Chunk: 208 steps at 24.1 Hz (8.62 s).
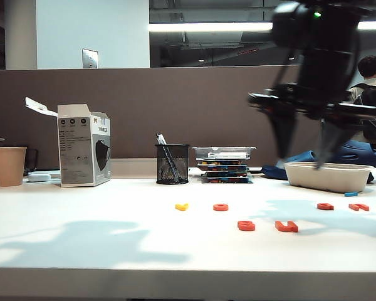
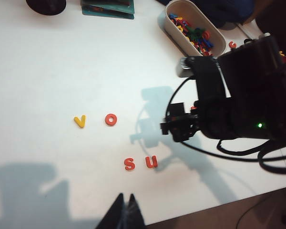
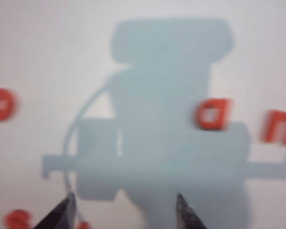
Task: Select the appropriate letters from the row of letter magnets placed on the table to arrange into the word "sun".
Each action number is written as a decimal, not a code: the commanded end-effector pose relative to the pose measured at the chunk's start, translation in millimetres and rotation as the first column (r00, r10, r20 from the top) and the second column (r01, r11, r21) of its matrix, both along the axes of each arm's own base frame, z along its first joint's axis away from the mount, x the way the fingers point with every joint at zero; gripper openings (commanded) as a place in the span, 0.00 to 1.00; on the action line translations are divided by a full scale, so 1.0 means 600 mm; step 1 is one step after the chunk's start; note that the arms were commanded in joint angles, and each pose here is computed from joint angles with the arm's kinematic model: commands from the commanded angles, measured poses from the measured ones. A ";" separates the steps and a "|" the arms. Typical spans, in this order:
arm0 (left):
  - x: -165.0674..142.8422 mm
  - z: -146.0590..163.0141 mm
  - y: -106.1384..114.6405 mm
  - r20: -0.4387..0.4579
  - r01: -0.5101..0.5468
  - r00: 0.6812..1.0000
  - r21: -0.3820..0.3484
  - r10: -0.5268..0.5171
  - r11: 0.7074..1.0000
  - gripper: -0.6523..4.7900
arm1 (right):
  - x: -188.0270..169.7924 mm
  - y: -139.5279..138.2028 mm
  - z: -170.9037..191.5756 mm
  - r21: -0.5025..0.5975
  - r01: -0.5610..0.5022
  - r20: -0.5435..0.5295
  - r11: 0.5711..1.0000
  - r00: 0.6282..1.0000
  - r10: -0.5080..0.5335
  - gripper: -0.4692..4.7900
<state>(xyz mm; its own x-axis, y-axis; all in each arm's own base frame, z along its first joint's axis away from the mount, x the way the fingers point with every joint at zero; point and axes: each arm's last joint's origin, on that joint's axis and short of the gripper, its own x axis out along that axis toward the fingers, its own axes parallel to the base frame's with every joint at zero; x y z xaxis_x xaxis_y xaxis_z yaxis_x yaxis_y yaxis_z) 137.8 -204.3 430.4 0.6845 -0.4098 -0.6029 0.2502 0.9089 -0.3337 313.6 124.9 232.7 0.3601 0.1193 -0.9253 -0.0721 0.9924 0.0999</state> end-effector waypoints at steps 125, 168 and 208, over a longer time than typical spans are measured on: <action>0.000 0.005 0.000 0.016 -0.001 1.000 -0.017 0.001 1.000 0.11 | 0.039 -0.135 -0.004 0.033 0.121 0.003 0.992 0.993 -0.121 0.26; 0.000 0.005 0.000 0.017 0.000 1.000 -0.019 0.001 1.000 0.11 | -0.099 -0.080 -0.073 0.135 0.071 -0.030 0.988 0.997 -0.067 0.26; 0.000 0.005 0.000 0.018 0.000 1.000 -0.019 0.000 1.000 0.11 | -0.081 -0.067 -0.127 0.195 0.091 -0.156 0.977 0.986 -0.060 0.27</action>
